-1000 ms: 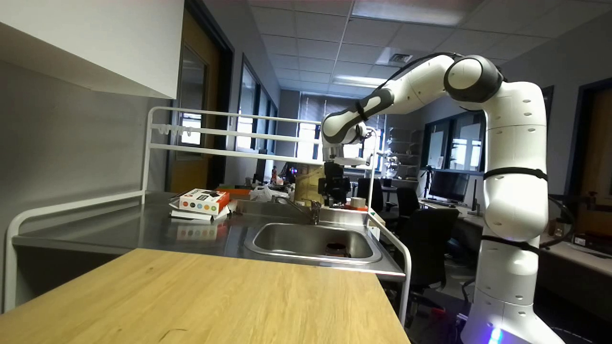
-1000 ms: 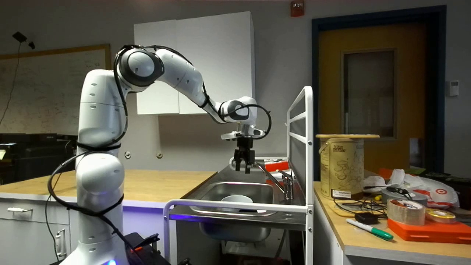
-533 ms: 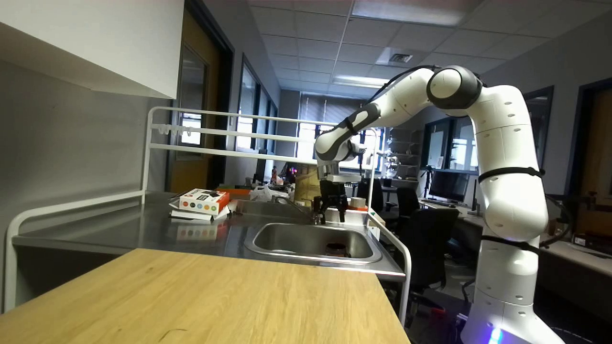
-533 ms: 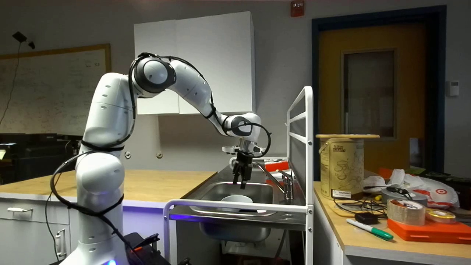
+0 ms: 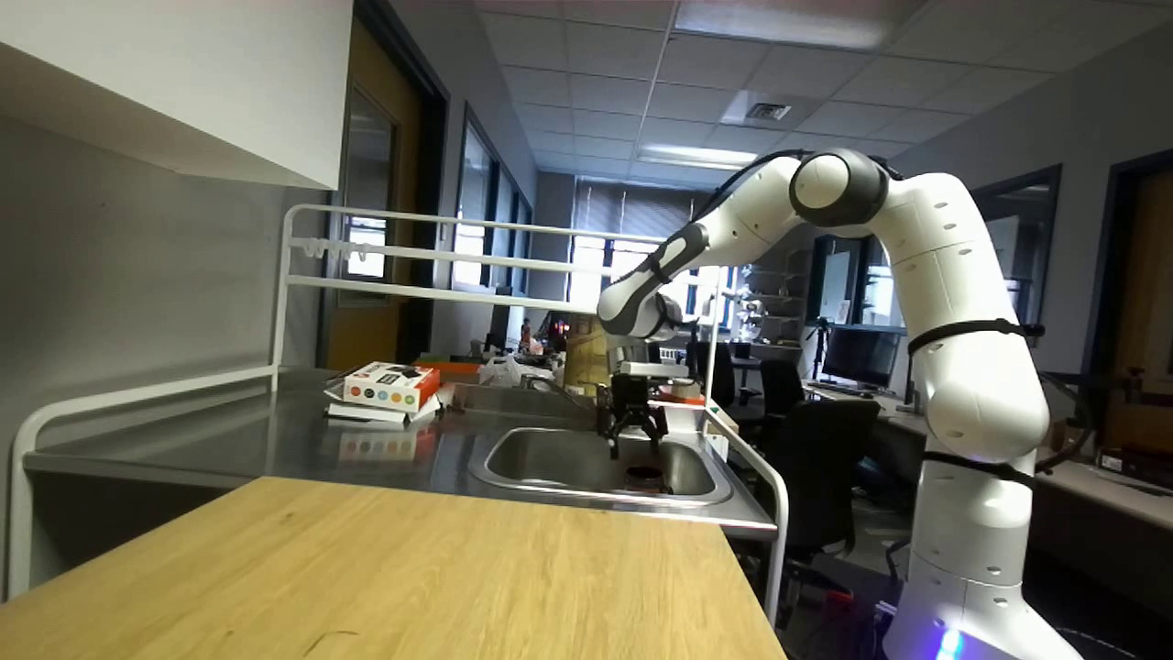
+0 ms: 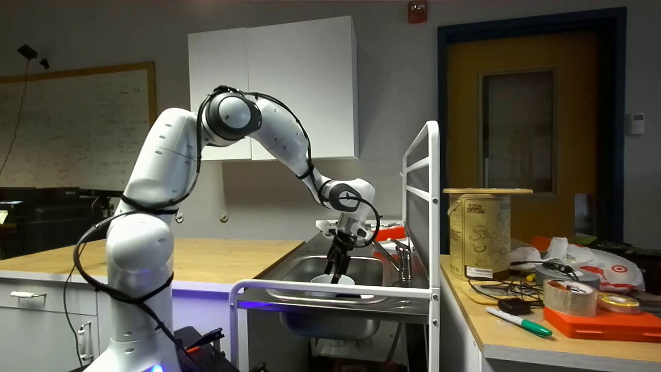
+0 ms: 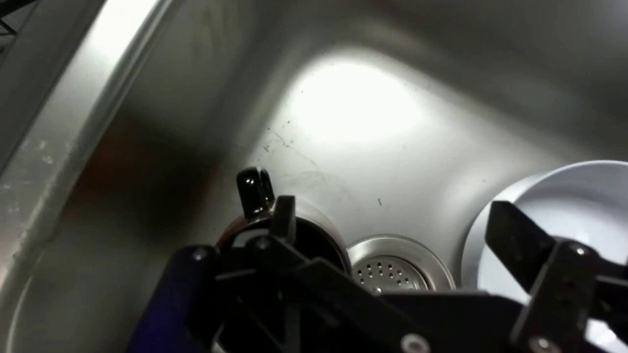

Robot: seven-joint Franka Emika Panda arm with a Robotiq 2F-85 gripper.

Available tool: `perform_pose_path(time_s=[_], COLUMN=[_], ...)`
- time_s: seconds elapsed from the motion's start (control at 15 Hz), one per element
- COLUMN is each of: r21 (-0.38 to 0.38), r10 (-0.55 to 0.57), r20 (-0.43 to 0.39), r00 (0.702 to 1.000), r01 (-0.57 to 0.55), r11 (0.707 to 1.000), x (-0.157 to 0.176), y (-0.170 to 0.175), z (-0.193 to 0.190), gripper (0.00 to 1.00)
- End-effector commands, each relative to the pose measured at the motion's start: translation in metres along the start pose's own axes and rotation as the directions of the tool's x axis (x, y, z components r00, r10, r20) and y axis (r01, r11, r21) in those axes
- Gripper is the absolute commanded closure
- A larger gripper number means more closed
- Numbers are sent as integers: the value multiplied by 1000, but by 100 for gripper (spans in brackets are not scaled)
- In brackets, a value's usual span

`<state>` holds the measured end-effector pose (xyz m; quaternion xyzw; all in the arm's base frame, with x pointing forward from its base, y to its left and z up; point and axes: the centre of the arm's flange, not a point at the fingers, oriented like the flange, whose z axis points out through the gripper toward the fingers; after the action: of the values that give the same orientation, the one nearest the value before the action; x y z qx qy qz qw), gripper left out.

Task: Get the cup from the sink basin and place it on the sink countertop

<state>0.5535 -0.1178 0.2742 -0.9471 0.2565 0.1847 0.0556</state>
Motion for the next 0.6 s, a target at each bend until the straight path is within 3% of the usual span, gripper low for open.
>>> perform_pose_path(time_s=[0.0, 0.53], r21=[30, 22], r10=[46, 84], r20=[20, 65], r00=[999, 994], r01=[-47, -86], r11=[998, 996], x=[20, 43], y=[11, 28], z=[10, 40], gripper=[0, 0])
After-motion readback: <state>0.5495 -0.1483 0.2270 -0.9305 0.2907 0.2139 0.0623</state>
